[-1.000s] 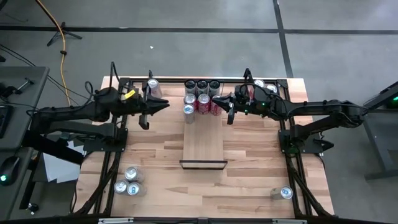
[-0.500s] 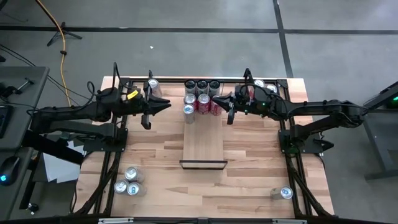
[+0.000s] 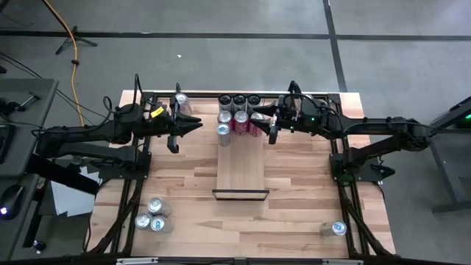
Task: Place canned beverage on shelf
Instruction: Put the right blue soda can on the shelf aligned with the other blue soda can
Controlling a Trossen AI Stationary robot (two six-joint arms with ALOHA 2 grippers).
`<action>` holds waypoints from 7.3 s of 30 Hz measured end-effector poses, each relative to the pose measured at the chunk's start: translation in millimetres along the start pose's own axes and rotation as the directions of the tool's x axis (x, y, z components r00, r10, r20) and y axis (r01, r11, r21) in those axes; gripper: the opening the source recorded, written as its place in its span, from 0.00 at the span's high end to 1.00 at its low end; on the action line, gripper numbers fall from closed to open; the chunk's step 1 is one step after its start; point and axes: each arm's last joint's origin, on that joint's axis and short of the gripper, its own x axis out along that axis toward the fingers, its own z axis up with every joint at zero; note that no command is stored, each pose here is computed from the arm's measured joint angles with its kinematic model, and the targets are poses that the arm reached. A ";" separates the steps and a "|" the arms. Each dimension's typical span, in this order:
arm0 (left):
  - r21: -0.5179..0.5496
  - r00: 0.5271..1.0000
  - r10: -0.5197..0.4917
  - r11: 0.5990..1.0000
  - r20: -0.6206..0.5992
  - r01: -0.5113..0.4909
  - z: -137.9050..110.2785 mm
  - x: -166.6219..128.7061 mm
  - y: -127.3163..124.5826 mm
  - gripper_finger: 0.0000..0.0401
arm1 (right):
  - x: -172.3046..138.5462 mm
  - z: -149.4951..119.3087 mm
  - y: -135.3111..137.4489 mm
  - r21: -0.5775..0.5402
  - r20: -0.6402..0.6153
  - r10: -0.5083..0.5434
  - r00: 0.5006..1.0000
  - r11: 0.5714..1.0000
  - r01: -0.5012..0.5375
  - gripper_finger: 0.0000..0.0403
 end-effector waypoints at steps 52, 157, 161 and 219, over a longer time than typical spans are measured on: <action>0.029 0.995 0.102 0.994 -0.008 -0.101 -1.8 -0.2 3.1 0.96 | -175.2 -134.1 167.4 -0.170 -0.953 0.151 -0.262 0.451 0.876 0.11; 0.027 0.989 0.149 0.989 -0.004 -0.148 -1.7 -0.3 4.5 0.96 | -39.1 -117.9 -15.1 -0.280 -0.936 -0.100 -0.338 0.794 0.539 0.19; 0.027 0.989 0.148 0.989 -0.004 -0.148 -1.7 -0.4 4.4 0.96 | -41.5 -116.1 -14.4 -0.270 -0.933 -0.086 -0.349 0.810 0.521 0.19; 0.028 0.989 0.148 0.989 -0.007 -0.148 -2.0 -0.4 4.5 0.96 | -100.2 -124.3 38.8 0.137 -0.859 -0.487 0.155 0.072 0.988 0.32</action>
